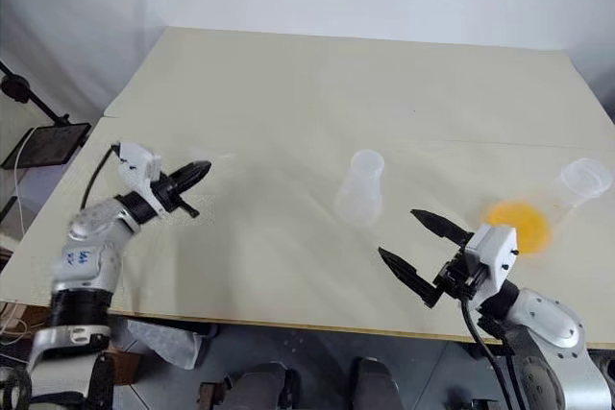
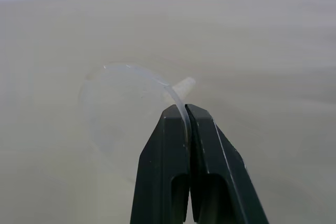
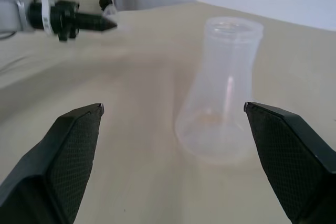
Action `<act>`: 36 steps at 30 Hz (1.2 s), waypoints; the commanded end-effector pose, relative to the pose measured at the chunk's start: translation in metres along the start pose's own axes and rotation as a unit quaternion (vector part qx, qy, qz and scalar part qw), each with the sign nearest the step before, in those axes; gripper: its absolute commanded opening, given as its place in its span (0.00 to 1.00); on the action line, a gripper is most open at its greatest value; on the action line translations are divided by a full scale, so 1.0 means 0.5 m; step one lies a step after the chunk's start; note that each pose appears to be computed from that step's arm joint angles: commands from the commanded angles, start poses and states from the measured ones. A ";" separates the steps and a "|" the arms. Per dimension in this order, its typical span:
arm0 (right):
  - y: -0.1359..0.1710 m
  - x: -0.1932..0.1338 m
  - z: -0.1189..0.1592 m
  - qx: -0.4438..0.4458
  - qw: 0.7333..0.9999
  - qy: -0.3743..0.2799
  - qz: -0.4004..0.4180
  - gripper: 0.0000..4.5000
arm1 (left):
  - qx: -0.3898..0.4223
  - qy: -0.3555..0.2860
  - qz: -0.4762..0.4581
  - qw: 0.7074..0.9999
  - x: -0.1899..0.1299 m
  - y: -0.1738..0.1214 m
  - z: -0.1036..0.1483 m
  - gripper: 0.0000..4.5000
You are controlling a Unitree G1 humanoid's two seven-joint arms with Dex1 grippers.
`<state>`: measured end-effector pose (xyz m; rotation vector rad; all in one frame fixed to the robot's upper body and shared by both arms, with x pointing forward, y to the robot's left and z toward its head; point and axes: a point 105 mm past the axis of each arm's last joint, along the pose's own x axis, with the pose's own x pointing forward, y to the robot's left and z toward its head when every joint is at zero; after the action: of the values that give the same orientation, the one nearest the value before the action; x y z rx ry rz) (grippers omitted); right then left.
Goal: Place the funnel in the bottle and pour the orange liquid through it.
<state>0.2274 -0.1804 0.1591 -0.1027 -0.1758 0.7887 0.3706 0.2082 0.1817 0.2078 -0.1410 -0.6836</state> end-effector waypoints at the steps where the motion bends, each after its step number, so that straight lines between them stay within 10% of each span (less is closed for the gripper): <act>1: 0.002 -0.025 0.027 -0.025 0.999 -0.010 -0.023 1.00 | 0.082 -0.048 -0.125 0.988 0.049 -0.050 0.095 0.00; 12: 0.023 -0.086 0.004 -0.010 0.995 0.020 -0.098 1.00 | 0.228 -0.066 -0.400 0.885 0.220 -0.214 0.258 0.00; 36: 0.036 -0.085 0.003 -0.013 0.993 0.007 -0.119 1.00 | 0.382 -0.014 -0.476 0.792 0.268 -0.281 0.232 0.00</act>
<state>0.1861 -0.2011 0.1443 -0.0905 -0.1493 0.5350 0.3673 0.0081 0.2564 1.0186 -0.3037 -1.6344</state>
